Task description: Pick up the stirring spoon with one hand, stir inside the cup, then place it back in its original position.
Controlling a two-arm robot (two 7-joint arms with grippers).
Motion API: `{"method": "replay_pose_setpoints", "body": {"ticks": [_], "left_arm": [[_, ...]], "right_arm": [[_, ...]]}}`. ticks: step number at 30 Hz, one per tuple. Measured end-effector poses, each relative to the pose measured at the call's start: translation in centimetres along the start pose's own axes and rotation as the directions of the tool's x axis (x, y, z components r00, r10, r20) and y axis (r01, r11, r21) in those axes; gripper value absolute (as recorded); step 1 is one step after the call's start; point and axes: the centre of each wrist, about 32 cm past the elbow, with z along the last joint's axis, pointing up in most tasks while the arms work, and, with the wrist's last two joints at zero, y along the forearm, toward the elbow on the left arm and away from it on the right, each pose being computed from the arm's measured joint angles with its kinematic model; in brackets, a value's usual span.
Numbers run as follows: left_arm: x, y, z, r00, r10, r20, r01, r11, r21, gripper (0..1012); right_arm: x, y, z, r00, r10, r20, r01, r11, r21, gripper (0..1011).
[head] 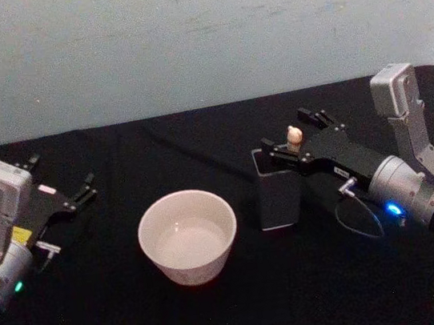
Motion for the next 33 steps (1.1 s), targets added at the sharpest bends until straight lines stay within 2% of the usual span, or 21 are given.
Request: {"method": "replay_pose_setpoints", "body": {"ticks": [8, 11, 21, 22, 23, 27, 28, 31, 33], "left_arm": [[0.00, 0.00, 0.00, 1.0000, 0.000, 0.000, 0.000, 1.0000, 0.000, 1001], [0.00, 0.00, 0.00, 1.0000, 0.000, 0.000, 0.000, 1.0000, 0.000, 1001], [0.00, 0.00, 0.00, 1.0000, 0.000, 0.000, 0.000, 1.0000, 0.000, 1002], [0.00, 0.00, 0.00, 1.0000, 0.000, 0.000, 0.000, 1.0000, 0.000, 1001], [0.00, 0.00, 0.00, 1.0000, 0.000, 0.000, 0.000, 1.0000, 0.000, 1001], [0.00, 0.00, 0.00, 1.0000, 0.000, 0.000, 0.000, 1.0000, 0.000, 1001], [0.00, 0.00, 0.00, 1.0000, 0.000, 0.000, 0.000, 1.0000, 0.000, 1001], [0.00, 0.00, 0.00, 1.0000, 0.000, 0.000, 0.000, 1.0000, 0.000, 1001], [0.00, 0.00, 0.00, 1.0000, 0.000, 0.000, 0.000, 1.0000, 0.000, 1001]], "right_arm": [[0.02, 0.00, 0.02, 1.000, 0.000, 0.000, 0.000, 1.000, 0.000, 1002], [0.03, 0.00, 0.01, 1.000, 0.000, 0.000, 0.000, 1.000, 0.000, 954], [0.04, -0.02, 0.01, 1.000, 0.000, -0.001, 0.000, 1.000, 0.000, 678], [0.04, -0.02, 0.01, 1.000, 0.000, -0.001, 0.000, 1.000, 0.000, 678], [0.05, -0.02, 0.01, 1.000, 0.000, -0.001, 0.000, 1.000, 0.000, 611], [0.05, -0.02, 0.01, 1.000, -0.001, -0.001, 0.001, 1.000, 0.001, 486], [0.05, -0.02, 0.01, 1.000, 0.000, -0.001, 0.000, 1.000, 0.001, 424], [0.05, -0.02, 0.01, 1.000, -0.001, -0.001, 0.001, 1.000, 0.001, 361], [0.05, -0.02, 0.01, 1.000, -0.001, -0.001, 0.001, 1.000, 0.001, 280]]}}
